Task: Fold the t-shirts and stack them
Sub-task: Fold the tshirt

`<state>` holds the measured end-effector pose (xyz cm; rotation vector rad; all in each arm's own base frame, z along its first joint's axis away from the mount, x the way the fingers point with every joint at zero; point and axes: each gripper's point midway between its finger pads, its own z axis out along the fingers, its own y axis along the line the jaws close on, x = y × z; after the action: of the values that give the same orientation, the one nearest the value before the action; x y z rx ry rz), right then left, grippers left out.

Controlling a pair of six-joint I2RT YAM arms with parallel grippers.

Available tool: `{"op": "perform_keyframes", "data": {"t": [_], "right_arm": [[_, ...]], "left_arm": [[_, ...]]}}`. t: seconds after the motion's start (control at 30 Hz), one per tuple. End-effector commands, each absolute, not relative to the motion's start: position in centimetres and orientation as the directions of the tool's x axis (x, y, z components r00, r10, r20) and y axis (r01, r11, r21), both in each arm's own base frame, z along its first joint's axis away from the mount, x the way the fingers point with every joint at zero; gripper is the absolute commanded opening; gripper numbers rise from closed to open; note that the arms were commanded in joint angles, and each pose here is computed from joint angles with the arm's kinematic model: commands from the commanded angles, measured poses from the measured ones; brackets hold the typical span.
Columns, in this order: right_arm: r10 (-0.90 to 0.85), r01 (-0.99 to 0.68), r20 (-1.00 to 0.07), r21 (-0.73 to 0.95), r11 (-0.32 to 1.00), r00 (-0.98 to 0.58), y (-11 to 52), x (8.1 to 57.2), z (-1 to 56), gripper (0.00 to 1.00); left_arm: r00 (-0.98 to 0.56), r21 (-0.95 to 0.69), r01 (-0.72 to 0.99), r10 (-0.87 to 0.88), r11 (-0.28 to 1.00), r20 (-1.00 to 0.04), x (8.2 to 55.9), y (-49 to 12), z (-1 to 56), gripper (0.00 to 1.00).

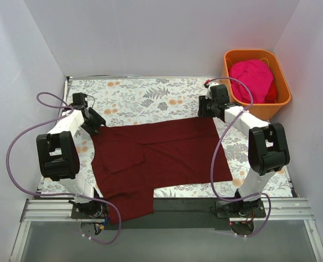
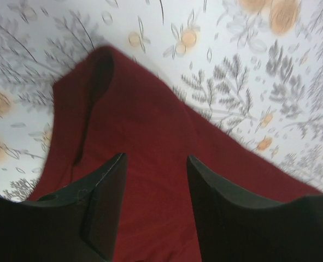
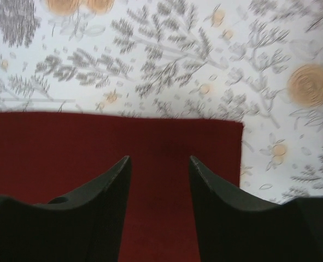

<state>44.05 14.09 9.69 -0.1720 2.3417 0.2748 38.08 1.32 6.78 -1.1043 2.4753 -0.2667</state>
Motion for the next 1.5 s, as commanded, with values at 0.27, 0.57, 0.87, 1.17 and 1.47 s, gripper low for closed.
{"op": "perform_keyframes", "data": {"t": [0.27,0.57,0.87,1.17,1.47], "right_arm": [[-0.050,-0.208,-0.586,0.206,0.956,-0.809,15.6,40.5,4.6,0.53],[-0.002,-0.120,-0.562,0.172,0.978,-0.827,14.2,44.5,1.7,0.53],[0.023,-0.087,-0.631,0.142,0.986,-0.775,12.4,52.5,1.6,0.54],[-0.027,-0.196,-0.742,0.142,0.970,-0.670,13.6,57.9,7.5,0.64],[-0.069,-0.229,-0.742,0.115,0.967,-0.667,13.2,49.2,13.3,0.71]], "left_arm": [[-0.710,-0.173,-0.632,-0.654,0.755,-0.263,36.0,-1.1,1.8,0.35],[-0.721,-0.150,-0.635,-0.652,0.757,-0.236,40.7,-0.9,-0.3,0.34],[-0.731,-0.187,-0.611,-0.639,0.769,-0.239,49.2,-1.3,-1.7,0.36],[-0.707,-0.371,-0.509,-0.623,0.777,-0.334,55.9,-2.8,3.5,0.52],[-0.597,-0.315,-0.575,-0.651,0.755,-0.469,48.3,-0.2,12.6,0.62]]}}
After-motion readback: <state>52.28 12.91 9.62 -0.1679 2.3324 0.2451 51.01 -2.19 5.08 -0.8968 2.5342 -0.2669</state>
